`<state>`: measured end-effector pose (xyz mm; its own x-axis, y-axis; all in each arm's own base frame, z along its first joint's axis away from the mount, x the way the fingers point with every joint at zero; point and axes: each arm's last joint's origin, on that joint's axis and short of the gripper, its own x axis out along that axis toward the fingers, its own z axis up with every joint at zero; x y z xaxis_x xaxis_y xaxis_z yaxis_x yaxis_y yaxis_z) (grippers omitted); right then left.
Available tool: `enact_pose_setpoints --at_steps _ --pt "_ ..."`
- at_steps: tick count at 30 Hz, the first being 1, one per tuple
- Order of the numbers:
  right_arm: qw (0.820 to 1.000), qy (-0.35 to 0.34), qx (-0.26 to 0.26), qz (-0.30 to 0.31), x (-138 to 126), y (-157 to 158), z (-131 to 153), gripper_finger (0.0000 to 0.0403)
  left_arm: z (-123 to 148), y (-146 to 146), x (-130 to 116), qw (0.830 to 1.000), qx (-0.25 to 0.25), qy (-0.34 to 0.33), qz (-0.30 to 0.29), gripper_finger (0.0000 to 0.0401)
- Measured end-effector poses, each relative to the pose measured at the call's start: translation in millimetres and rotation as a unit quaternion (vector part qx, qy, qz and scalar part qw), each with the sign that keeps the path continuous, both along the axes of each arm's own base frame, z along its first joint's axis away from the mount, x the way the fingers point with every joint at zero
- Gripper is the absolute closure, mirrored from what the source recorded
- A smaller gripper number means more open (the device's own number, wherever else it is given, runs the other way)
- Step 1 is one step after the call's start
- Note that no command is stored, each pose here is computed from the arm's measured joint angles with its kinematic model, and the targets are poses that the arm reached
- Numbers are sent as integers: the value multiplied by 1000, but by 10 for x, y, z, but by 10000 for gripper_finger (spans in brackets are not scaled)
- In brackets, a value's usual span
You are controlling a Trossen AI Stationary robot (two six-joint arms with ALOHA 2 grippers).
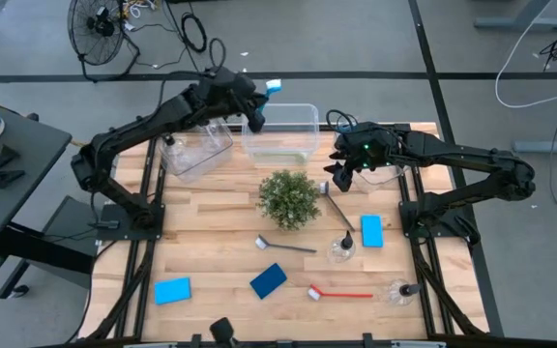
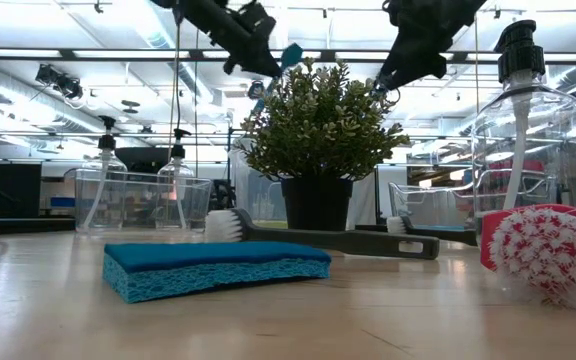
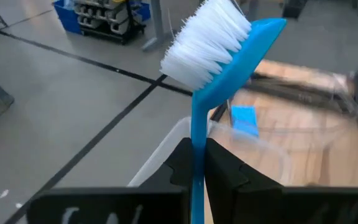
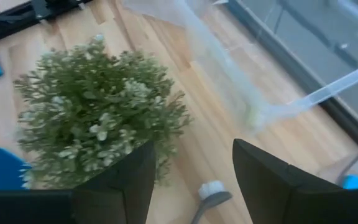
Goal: Pick & Place Kitchen Sink Supplies
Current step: Put the blue dish brush into the white bin
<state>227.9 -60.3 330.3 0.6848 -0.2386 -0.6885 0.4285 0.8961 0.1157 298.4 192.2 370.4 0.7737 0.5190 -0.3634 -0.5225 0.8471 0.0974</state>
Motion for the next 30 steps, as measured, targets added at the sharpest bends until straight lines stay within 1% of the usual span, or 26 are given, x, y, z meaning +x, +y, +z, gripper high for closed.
enact_pose_setpoints --at_steps 4,12,17,22,30 --pt "1000 7 -23 -6 -4 -13 2 190 -113 38 84 998 25 34 -41 368" --pt "999 11 -38 -6 -6 -19 3 190 -300 124 202 990 79 93 -77 371" --pt "999 12 -39 -5 -5 -19 3 190 -324 167 268 985 119 93 -87 363" --pt "999 11 -38 -6 -5 -19 3 190 -310 177 288 982 141 89 -91 366" --pt "999 11 -38 -6 -5 -19 4 190 -313 191 278 981 143 93 -91 354"
